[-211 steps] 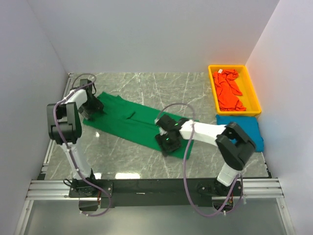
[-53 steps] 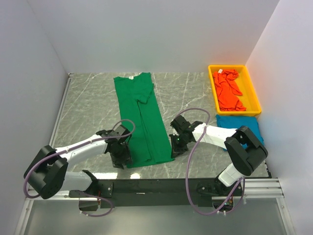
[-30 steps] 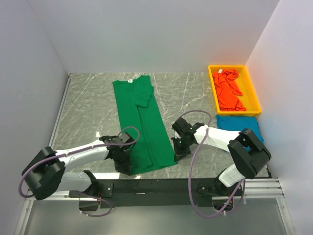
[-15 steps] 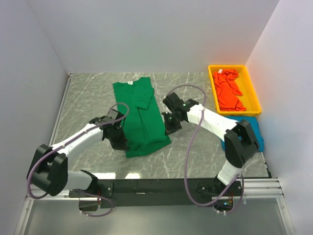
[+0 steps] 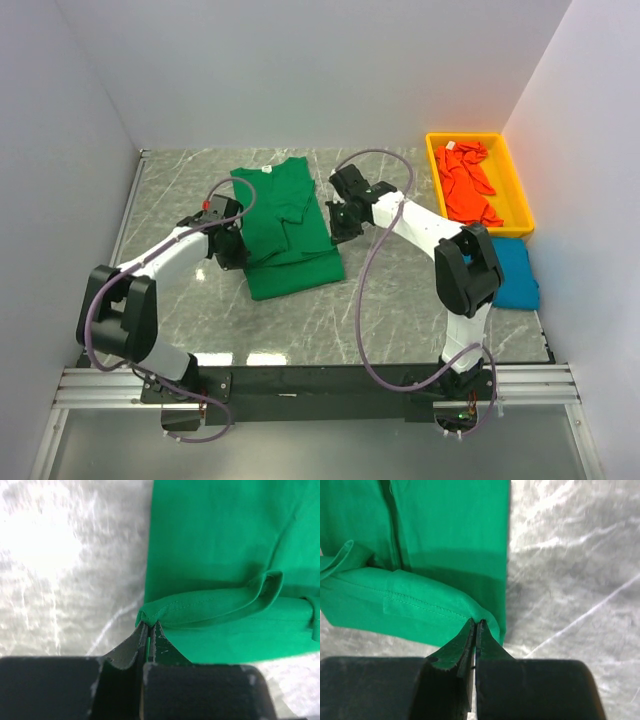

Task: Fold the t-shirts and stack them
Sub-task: Fold the tshirt

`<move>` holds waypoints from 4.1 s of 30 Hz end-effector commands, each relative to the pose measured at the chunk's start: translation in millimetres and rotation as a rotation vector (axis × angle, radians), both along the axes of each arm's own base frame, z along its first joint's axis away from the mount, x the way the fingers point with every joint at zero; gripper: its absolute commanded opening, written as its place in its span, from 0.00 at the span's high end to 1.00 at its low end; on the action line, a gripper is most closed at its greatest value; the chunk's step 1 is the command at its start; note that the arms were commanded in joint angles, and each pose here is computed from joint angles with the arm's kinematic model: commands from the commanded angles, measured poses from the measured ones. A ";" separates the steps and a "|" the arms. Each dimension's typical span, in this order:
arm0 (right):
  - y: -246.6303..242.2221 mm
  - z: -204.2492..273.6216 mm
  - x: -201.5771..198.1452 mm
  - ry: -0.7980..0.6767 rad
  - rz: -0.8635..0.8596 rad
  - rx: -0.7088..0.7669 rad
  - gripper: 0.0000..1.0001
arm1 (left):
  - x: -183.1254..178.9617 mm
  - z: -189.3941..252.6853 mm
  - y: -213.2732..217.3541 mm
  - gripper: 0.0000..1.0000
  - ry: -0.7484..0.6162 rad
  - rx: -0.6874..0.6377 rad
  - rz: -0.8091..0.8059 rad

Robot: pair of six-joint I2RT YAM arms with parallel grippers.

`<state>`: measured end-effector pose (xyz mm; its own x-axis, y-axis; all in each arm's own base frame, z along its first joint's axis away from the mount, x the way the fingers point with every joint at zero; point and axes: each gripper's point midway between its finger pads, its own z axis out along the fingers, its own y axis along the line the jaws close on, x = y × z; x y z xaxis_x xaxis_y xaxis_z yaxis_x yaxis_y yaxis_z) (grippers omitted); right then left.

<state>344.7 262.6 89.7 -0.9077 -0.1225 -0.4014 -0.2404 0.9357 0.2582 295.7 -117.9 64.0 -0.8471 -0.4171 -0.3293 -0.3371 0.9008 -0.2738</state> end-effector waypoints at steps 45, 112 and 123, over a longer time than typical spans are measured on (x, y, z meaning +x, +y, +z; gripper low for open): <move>13.2 21.0 90.9 -0.228 -0.043 0.063 0.66 | 88.5 31.6 19.7 0.37 -0.212 0.076 0.095; 80.6 11.1 28.6 -0.074 0.191 0.624 0.61 | 42.1 16.5 -32.5 0.72 -0.259 -0.118 0.036; 49.5 -47.1 83.3 0.034 0.022 0.658 0.61 | 92.4 -31.3 6.6 0.76 -0.151 -0.081 0.177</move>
<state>404.1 316.7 30.5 -0.9348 0.0649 -0.3493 -0.2406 0.6080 0.7566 371.4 -116.7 25.2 -0.7264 -0.5621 -0.3955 -0.4343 0.8214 -0.3697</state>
